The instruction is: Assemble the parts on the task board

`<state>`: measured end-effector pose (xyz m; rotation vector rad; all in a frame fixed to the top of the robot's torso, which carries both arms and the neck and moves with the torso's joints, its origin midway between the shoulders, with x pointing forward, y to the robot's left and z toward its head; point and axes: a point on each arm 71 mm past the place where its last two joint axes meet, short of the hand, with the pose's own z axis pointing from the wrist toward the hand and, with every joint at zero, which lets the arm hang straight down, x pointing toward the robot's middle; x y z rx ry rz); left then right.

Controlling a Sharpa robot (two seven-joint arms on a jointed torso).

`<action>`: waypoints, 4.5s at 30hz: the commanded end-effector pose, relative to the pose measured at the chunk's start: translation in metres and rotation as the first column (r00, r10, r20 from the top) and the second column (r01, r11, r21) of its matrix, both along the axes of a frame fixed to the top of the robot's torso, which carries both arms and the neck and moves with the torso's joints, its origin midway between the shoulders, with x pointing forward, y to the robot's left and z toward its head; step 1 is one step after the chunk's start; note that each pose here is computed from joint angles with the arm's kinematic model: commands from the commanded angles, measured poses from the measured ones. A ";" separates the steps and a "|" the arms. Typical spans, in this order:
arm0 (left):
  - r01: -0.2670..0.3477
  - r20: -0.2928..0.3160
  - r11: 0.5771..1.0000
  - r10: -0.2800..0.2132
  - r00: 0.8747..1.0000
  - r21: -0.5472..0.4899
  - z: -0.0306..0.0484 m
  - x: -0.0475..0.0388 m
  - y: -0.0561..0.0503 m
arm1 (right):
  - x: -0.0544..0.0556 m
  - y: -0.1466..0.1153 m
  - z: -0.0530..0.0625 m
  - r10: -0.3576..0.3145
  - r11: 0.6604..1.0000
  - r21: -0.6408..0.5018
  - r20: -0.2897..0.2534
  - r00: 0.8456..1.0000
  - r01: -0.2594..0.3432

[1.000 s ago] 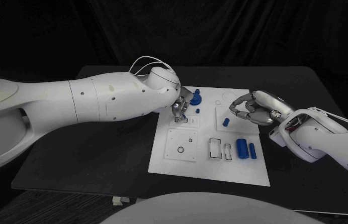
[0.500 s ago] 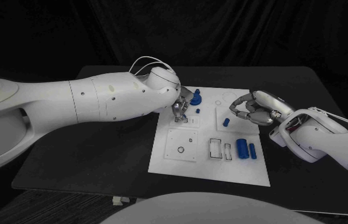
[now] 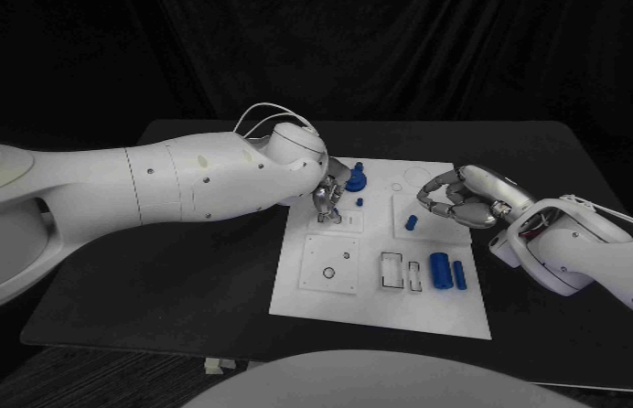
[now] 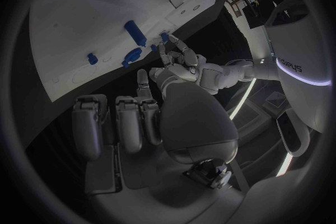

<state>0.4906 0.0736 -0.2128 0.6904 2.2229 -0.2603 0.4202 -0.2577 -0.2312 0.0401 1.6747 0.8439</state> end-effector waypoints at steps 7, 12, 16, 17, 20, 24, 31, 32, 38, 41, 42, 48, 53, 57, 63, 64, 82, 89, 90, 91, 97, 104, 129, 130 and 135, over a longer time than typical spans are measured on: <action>0.010 -0.001 0.999 -0.010 1.000 -0.032 -0.0001 -0.0016 -0.002 | -0.001 0.000 -0.001 -0.005 1.000 -0.003 -0.007 1.000 0.005; 0.013 0.002 0.999 -0.013 1.000 -0.047 0.0003 -0.0015 -0.002 | -0.001 0.000 -0.001 -0.005 1.000 -0.003 -0.007 1.000 0.005; 0.017 0.002 0.998 -0.016 1.000 -0.056 0.0004 -0.0013 -0.001 | -0.001 0.000 -0.001 -0.005 1.000 -0.003 -0.007 1.000 0.005; 0.018 0.002 0.998 -0.018 1.000 -0.058 0.0004 -0.0013 -0.001 | -0.001 0.000 -0.001 -0.005 1.000 -0.003 -0.007 1.000 0.005; 0.019 0.003 0.998 -0.019 1.000 -0.064 0.0006 -0.0014 0.000 | -0.001 0.000 -0.001 -0.005 1.000 -0.003 -0.007 1.000 0.005; 0.016 0.008 0.997 -0.016 1.000 -0.069 0.0010 -0.0018 0.000 | -0.001 0.000 -0.001 -0.005 1.000 -0.003 -0.006 1.000 0.005; -0.029 0.043 0.996 0.033 0.999 -0.082 0.0039 -0.0037 0.004 | -0.001 -0.001 -0.001 -0.009 1.000 -0.003 -0.005 1.000 0.009; -0.047 0.043 0.995 0.051 0.998 -0.090 0.0044 -0.0040 0.005 | -0.001 -0.001 0.000 -0.010 1.000 -0.002 -0.004 1.000 0.010; -0.250 -0.083 0.952 0.239 0.967 -0.178 0.0044 -0.0072 0.011 | -0.002 -0.002 0.000 -0.016 1.000 -0.001 -0.002 1.000 0.016; -0.314 -0.116 0.928 0.295 0.948 -0.201 0.0049 -0.0082 0.013 | -0.002 -0.003 0.000 -0.019 1.000 -0.001 -0.002 1.000 0.019; -0.342 -0.125 0.916 0.322 0.938 -0.209 0.0052 -0.0082 0.014 | -0.003 -0.003 0.001 -0.022 1.000 -0.001 -0.002 1.000 0.022; -0.416 -0.122 0.876 0.398 0.909 -0.245 0.0070 -0.0060 0.018 | -0.003 -0.004 0.001 -0.027 1.000 -0.001 -0.003 1.000 0.027; -0.440 -0.123 0.865 0.423 0.898 -0.239 0.0068 -0.0067 0.020 | -0.004 -0.003 0.001 -0.028 1.000 -0.001 -0.005 1.000 0.028; -0.455 -0.118 0.853 0.440 0.890 -0.255 0.0071 -0.0074 0.020 | -0.004 -0.002 0.001 -0.027 1.000 0.000 -0.005 1.000 0.027; -0.485 -0.107 0.828 0.475 0.874 -0.283 0.0064 -0.0073 0.022 | -0.004 -0.001 0.001 -0.026 1.000 0.000 -0.008 1.000 0.026; -0.490 -0.105 0.823 0.482 0.870 -0.288 0.0061 -0.0072 0.023 | -0.004 -0.001 0.001 -0.026 1.000 -0.001 -0.009 1.000 0.026; -0.534 -0.115 0.810 0.523 0.845 -0.243 -0.0122 -0.0086 0.016 | -0.003 0.004 0.000 -0.026 0.999 0.024 -0.034 0.999 0.027; -0.536 -0.155 0.817 0.514 0.844 -0.212 -0.0185 -0.0113 0.011 | -0.004 0.006 0.000 -0.024 0.999 0.028 -0.038 0.999 0.025; -0.536 -0.157 0.817 0.513 0.844 -0.211 -0.0187 -0.0118 0.010 | -0.004 0.006 -0.001 -0.023 0.999 0.028 -0.038 0.999 0.025; -0.535 -0.161 0.819 0.511 0.845 -0.210 -0.0190 -0.0125 0.010 | -0.004 0.006 -0.001 -0.023 0.999 0.028 -0.039 0.999 0.024; -0.522 -0.176 0.829 0.494 0.851 -0.199 -0.0198 -0.0174 0.007 | -0.005 0.007 -0.002 -0.023 0.999 0.028 -0.045 0.999 0.024; -0.507 -0.166 0.838 0.480 0.861 -0.201 -0.0189 -0.0225 0.009 | -0.006 0.005 -0.003 -0.027 0.999 0.028 -0.046 0.999 0.029; -0.448 -0.067 0.871 0.444 0.893 -0.202 -0.0228 -0.0254 0.010 | -0.006 0.005 -0.003 -0.029 0.999 0.026 -0.050 0.998 0.030; -0.445 -0.063 0.872 0.442 0.895 -0.202 -0.0229 -0.0255 0.010 | -0.006 0.005 -0.003 -0.029 0.999 0.026 -0.050 0.998 0.030; -0.421 -0.017 0.884 0.427 0.904 -0.205 -0.0221 -0.0254 0.009 | -0.006 0.004 -0.003 -0.031 0.999 0.026 -0.050 0.998 0.032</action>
